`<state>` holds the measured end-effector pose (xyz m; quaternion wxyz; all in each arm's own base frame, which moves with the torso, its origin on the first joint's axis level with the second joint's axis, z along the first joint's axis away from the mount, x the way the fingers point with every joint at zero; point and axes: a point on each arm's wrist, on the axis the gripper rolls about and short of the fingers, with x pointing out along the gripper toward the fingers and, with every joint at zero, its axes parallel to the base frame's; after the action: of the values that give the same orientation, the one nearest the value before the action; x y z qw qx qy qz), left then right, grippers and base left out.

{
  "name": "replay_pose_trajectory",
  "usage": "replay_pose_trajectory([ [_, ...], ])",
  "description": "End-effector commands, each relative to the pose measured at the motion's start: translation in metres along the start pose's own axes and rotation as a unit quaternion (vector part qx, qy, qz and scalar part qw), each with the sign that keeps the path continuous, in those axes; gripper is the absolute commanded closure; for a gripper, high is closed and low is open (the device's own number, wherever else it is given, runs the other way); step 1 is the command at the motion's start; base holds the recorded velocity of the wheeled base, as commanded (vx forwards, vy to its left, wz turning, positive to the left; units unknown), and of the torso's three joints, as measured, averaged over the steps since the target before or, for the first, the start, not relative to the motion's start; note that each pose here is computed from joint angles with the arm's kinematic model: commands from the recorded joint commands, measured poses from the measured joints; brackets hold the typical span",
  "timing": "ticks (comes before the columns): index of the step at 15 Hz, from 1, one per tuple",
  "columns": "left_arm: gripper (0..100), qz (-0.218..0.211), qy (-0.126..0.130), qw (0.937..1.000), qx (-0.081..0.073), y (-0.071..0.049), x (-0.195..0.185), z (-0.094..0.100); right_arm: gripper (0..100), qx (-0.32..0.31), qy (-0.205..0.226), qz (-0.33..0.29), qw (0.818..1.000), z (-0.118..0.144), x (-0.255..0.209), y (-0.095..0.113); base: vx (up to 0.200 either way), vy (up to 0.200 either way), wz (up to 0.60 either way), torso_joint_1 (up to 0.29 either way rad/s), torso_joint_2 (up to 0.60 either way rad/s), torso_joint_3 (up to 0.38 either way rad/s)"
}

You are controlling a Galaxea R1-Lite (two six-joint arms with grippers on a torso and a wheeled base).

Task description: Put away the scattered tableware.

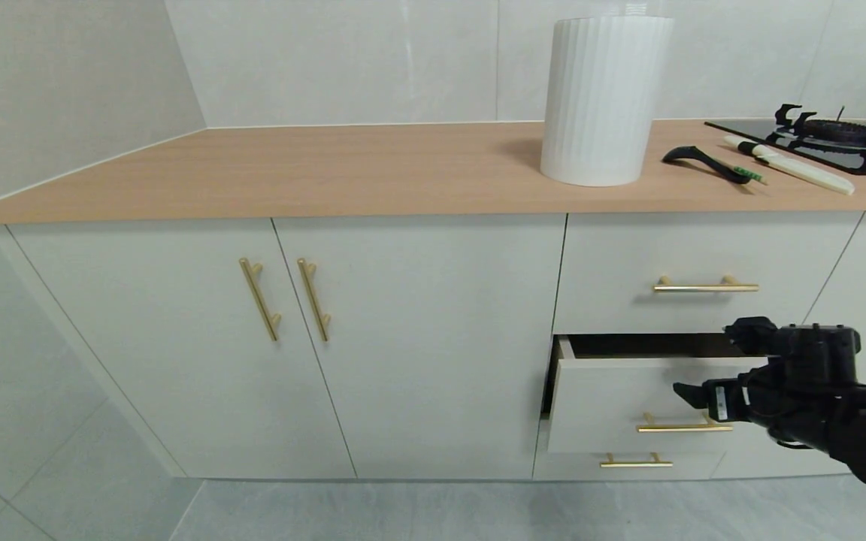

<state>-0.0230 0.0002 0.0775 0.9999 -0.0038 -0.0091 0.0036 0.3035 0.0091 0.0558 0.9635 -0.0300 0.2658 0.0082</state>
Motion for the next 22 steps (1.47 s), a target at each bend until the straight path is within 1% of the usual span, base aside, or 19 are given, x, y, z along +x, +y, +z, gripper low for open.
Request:
replay_pose_trajectory([
  [1, 0, 0.000, 0.001, 1.0000, 0.000, 0.000, 0.000, 0.000, 0, -0.003, -0.075, 0.018, 0.997, 0.054, -0.076, 0.003, 0.000, 0.000, 0.00, 0.000, 0.00, 0.000],
  [3, 0, 0.000, 0.001, 1.0000, 0.000, 0.000, 0.000, 0.000, 0, -0.005, -0.058, 0.032, 0.998, 0.065, -0.076, 0.005, 0.000, 0.000, 0.00, 0.000, 0.00, 0.000],
  [4, 0, 0.000, 0.001, 1.0000, 0.000, 0.000, 0.000, 0.000, 0, -0.004, -0.038, 0.032, 0.999, 0.066, -0.061, 0.006, 0.000, 0.000, 0.00, 0.000, 0.00, 0.000],
  [6, 0, 0.000, 0.001, 1.0000, 0.000, 0.000, 0.000, 0.000, 0, -0.003, -0.028, 0.033, 0.999, 0.068, -0.040, 0.007, 0.000, 0.000, 0.00, 0.000, 0.00, 0.000],
  [7, 0, 0.000, 0.001, 1.0000, 0.000, 0.000, 0.000, 0.000, 0, -0.003, -0.016, 0.033, 0.999, 0.068, -0.020, 0.009, 0.000, 0.000, 0.00, 0.000, 0.00, 0.000],
  [9, 0, 0.000, 0.001, 1.0000, 0.000, 0.000, 0.000, 0.000, 0, -0.004, 0.002, 0.033, 0.999, 0.061, -0.005, 0.010, 0.000, 0.000, 0.00, 0.000, 0.00, 0.000],
  [10, 0, 0.000, 0.001, 1.0000, 0.000, 0.000, 0.000, 0.000, 0, -0.004, 0.019, 0.033, 0.999, 0.054, 0.010, 0.011, 0.000, 0.000, 0.00, 0.000, 0.00, 0.000],
  [11, 0, 0.000, 0.001, 1.0000, 0.000, 0.000, 0.000, 0.000, 0, -0.005, 0.025, 0.033, 0.999, 0.051, 0.018, 0.011, 0.000, 0.000, 0.00, 0.000, 0.00, 0.000],
  [12, 0, 0.000, 0.001, 1.0000, 0.000, 0.000, 0.000, 0.000, 0, -0.005, 0.028, 0.033, 0.999, 0.046, 0.025, 0.012, 0.000, 0.000, 0.00, 0.000, 0.00, 0.000],
  [15, 0, 0.000, 0.001, 1.0000, 0.000, 0.000, 0.000, 0.000, 0, -0.004, 0.018, 0.030, 0.999, 0.041, 0.037, 0.012, 0.000, 0.000, 0.00, 0.000, 0.00, 0.000],
  [22, 0, 0.000, 0.001, 1.0000, 0.000, 0.000, 0.000, 0.000, 0, -0.006, 0.027, 0.028, 0.999, 0.036, 0.040, 0.013, 0.000, 0.000, 0.00, 0.000, 0.00, 0.000],
])
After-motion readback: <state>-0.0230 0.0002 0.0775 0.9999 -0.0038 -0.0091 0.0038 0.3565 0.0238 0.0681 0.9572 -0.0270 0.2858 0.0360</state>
